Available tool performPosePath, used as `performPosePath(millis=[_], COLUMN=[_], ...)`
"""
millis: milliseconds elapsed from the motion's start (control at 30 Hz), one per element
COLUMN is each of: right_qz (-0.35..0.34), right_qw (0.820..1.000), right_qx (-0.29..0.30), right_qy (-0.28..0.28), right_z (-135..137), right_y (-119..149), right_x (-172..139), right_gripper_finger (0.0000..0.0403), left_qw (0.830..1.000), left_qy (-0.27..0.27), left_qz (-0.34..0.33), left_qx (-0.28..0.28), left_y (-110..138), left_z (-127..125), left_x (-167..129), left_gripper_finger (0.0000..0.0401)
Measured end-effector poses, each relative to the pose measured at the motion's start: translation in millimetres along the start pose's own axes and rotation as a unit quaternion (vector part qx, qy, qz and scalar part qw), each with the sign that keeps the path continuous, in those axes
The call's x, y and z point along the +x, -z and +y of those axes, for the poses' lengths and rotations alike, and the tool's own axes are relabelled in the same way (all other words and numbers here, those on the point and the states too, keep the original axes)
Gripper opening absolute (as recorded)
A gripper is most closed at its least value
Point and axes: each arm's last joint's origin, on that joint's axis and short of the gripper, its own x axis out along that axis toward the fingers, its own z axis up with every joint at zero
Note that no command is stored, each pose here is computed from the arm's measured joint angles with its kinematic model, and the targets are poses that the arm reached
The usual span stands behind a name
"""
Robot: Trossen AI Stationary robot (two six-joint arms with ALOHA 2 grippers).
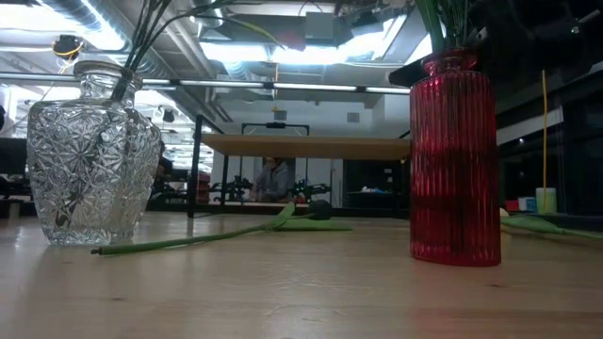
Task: Pick and place flowers into a vace then onto a shelf
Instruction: Put the yellow flowers into the transparent vase
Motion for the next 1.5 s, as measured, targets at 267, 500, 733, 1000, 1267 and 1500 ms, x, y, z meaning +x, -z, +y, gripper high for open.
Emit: performPosePath(millis=[267,500,733,1000,1267,1500], right_qz=[-0.004,-0.003,-0.003,-0.003,-0.01,-0.011], right_qw=[1.0,1.0,1.0,1.0,1.0,1.0], right_qx=[0.001,0.013,0.013,0.023,0.027,0.027], right_qy=[0.0,0.0,0.0,0.0,0.0,0.0], right_z=[0,0,0,0,0,0], right_y=[-1,-1,-1,-1,-2,-2], right_x=[0,0,0,0,0,0], right_gripper_finger=[0.0004,0.0004,0.0004,0.0004,0.0004,0.0004], left_qw=[0.997,0.996,0.991,0.985,0.985,0.987], left_qy=[0.069,0.088,0.133,0.167,0.168,0.156], left_qz=[0.02,0.018,-0.01,-0.026,-0.028,-0.019], left_qx=[-0.019,-0.024,-0.027,-0.033,0.004,0.02], left_y=[33,56,58,57,61,77], left_z=[-24,-40,-58,-74,-113,-160], left_x=[14,11,-2,-19,-23,-14], left_gripper_finger=[0.0003,0.0003,0.0003,0.0003,0.0003,0.0003])
